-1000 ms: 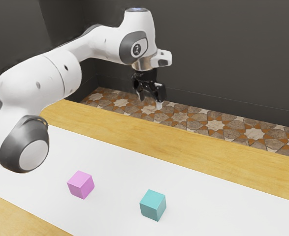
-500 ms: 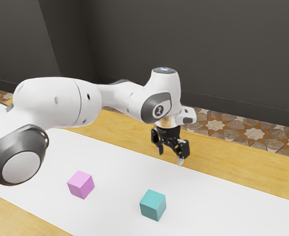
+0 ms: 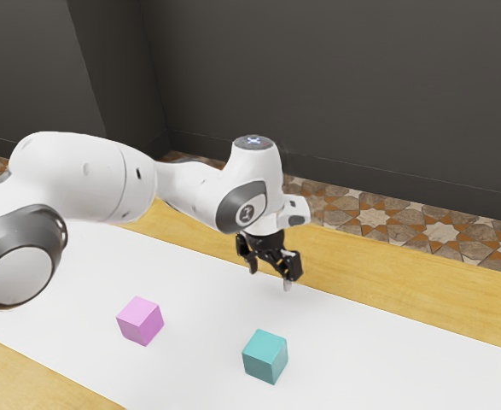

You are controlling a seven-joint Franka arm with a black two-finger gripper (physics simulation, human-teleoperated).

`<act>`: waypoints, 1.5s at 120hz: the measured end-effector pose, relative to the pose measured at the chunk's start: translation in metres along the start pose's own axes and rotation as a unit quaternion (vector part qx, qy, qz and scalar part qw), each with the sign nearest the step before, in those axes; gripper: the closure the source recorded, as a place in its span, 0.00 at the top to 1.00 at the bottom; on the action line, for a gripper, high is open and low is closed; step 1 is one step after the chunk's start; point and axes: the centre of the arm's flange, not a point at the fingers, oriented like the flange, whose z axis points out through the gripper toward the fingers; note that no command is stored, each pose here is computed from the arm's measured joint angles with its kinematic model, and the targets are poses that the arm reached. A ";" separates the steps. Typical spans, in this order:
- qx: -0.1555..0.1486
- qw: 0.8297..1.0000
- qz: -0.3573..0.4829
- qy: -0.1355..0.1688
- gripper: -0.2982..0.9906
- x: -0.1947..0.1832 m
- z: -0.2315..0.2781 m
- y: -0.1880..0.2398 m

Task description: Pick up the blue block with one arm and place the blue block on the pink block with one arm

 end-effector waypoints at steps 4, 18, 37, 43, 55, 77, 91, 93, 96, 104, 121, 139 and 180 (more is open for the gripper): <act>0.001 1.000 0.000 0.004 0.75 -0.004 -0.002 -0.003; 0.002 1.000 0.002 0.018 0.75 -0.018 -0.006 -0.004; 0.006 0.999 0.006 0.031 0.75 -0.017 -0.003 -0.003; 0.007 0.999 0.006 0.035 0.75 -0.010 0.001 -0.002; 0.006 0.998 0.014 0.054 0.75 0.010 0.000 0.011; -0.008 0.997 0.044 0.057 0.75 -0.003 -0.006 0.075; -0.015 0.998 0.042 0.036 0.75 -0.033 -0.001 0.094; -0.016 0.999 0.040 0.033 0.75 -0.037 0.000 0.094; -0.016 0.999 0.037 0.028 0.75 -0.042 0.002 0.094; -0.017 0.999 0.031 0.020 0.75 -0.053 0.005 0.094; -0.018 1.000 0.019 0.010 0.75 -0.072 0.006 0.093; -0.020 1.000 0.009 0.016 0.75 -0.074 0.001 0.093; -0.017 1.000 -0.018 0.003 0.75 -0.093 0.003 0.084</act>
